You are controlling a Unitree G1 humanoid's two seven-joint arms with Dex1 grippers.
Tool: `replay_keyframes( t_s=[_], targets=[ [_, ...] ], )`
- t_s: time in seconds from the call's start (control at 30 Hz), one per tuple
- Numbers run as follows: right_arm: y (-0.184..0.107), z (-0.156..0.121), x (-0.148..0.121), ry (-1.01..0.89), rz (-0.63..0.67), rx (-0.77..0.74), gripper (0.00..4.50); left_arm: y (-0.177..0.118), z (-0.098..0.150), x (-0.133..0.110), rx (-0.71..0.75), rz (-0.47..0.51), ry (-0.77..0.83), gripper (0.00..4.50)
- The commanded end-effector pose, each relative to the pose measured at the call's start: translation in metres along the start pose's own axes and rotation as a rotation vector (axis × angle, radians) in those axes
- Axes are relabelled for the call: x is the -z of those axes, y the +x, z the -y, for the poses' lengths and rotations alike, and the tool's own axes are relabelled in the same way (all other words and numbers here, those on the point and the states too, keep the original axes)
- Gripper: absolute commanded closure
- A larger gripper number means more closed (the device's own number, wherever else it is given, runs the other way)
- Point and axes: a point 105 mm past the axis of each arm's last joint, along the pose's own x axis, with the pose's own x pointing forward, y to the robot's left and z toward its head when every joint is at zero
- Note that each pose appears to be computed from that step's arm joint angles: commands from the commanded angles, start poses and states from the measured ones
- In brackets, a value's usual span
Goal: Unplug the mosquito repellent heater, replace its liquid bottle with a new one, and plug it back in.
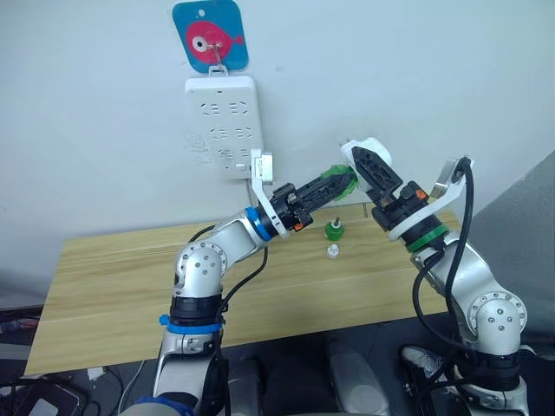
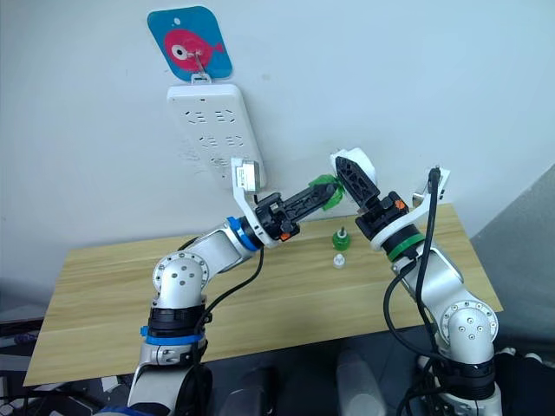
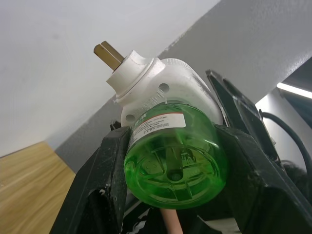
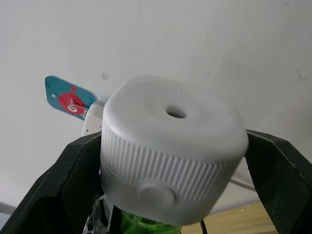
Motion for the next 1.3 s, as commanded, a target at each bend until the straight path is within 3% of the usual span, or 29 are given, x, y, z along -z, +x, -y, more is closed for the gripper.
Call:
replay_keyframes(
  t_s=[0.03,0.17,0.23,0.33,0.67,0.7,0.83,1.03,1.3],
  targets=[
    [0.001,-0.009,-0.006,0.007,0.03,-0.036,0.0,0.002,0.015,-0.003,0.061,0.007,0.051,2.2],
    [0.001,-0.01,-0.008,0.022,0.038,-0.041,0.0,0.001,0.012,-0.002,0.051,0.0,0.06,2.2],
    [0.002,-0.012,-0.007,0.032,0.034,-0.05,0.36,0.0,0.011,-0.001,0.048,0.0,0.065,2.2],
    [0.002,-0.014,-0.005,0.042,0.026,-0.06,1.24,0.0,0.012,0.001,0.055,-0.01,0.075,2.2],
    [0.002,-0.015,-0.004,0.055,0.026,-0.053,1.36,-0.009,0.002,0.015,0.023,-0.104,0.099,2.2],
    [0.002,-0.014,-0.004,0.056,0.03,-0.05,1.38,-0.01,0.001,0.014,0.015,-0.106,0.127,1.47],
    [0.002,-0.014,-0.007,0.061,0.044,-0.043,1.41,-0.018,-0.002,0.014,0.005,-0.137,0.221,0.29],
    [0.002,-0.012,-0.01,0.01,0.048,-0.036,1.41,-0.05,-0.007,0.02,-0.047,-0.231,0.344,0.28],
    [0.004,-0.013,-0.009,-0.453,-0.036,-0.002,1.41,-0.116,-0.032,0.006,-0.293,-0.266,0.685,0.28]
  ],
)
